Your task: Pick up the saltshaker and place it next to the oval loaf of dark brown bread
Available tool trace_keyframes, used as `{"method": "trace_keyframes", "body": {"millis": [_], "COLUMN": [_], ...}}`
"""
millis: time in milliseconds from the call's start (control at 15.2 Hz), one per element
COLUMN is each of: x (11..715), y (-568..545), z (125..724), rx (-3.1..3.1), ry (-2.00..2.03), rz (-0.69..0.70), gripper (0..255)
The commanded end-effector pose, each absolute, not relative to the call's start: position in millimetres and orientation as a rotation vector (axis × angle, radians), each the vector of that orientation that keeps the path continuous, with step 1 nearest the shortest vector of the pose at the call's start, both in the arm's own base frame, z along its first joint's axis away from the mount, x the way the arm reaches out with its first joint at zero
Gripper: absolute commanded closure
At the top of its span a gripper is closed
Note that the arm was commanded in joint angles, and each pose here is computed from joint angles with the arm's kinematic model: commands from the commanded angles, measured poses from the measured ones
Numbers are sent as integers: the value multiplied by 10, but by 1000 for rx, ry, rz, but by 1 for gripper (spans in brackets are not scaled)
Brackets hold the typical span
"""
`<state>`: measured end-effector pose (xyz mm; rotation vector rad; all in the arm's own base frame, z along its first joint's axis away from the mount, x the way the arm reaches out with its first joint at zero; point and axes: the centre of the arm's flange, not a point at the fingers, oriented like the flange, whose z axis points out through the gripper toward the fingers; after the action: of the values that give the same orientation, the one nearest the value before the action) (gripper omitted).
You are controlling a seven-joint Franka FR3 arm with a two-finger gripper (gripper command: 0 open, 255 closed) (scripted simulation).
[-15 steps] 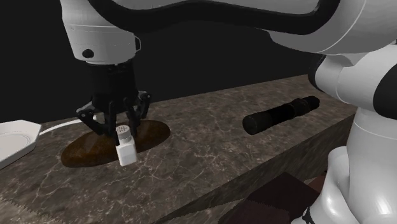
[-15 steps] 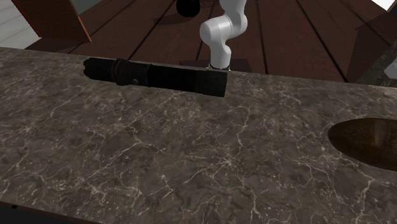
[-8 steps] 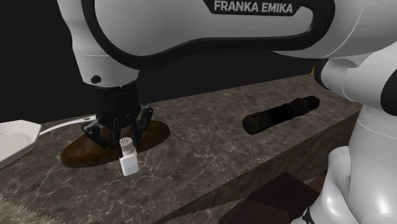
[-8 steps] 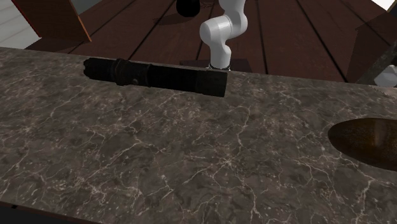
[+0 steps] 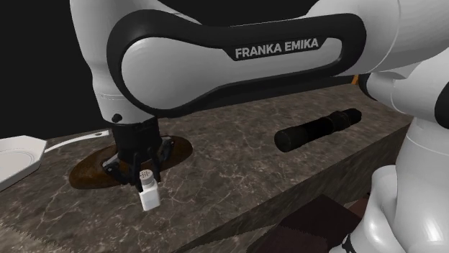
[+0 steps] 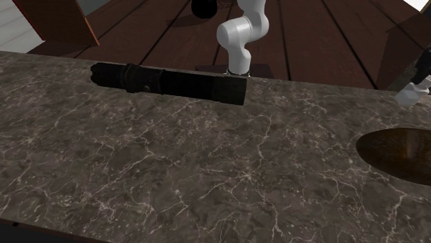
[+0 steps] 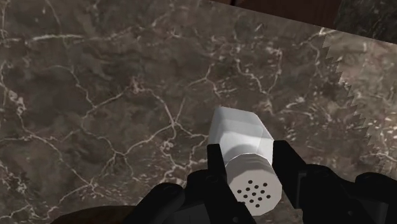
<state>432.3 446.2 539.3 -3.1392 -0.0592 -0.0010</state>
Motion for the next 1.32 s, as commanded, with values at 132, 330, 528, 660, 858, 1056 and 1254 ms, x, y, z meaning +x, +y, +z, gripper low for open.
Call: {"method": "trace_keyframes", "body": {"millis": [132,330,528,660,858,1056,1254], "x": [4325,4325,4325,4325,4325,4325,4325], "y": [4469,4469,4469,4469,4469,4469,4469], "z": [5184,5112,5112,5112,5111,5111,5376], "rx": [-3139,-3139,-3139,-3139,-3139,-3139,-3139], "ry": [-59,-59,-59,-59,-59,-59,-59], "rz": [-2,-2,-2,-2,-2,-2,-2], "gripper": [255,255,255,255,0,0,0]}}
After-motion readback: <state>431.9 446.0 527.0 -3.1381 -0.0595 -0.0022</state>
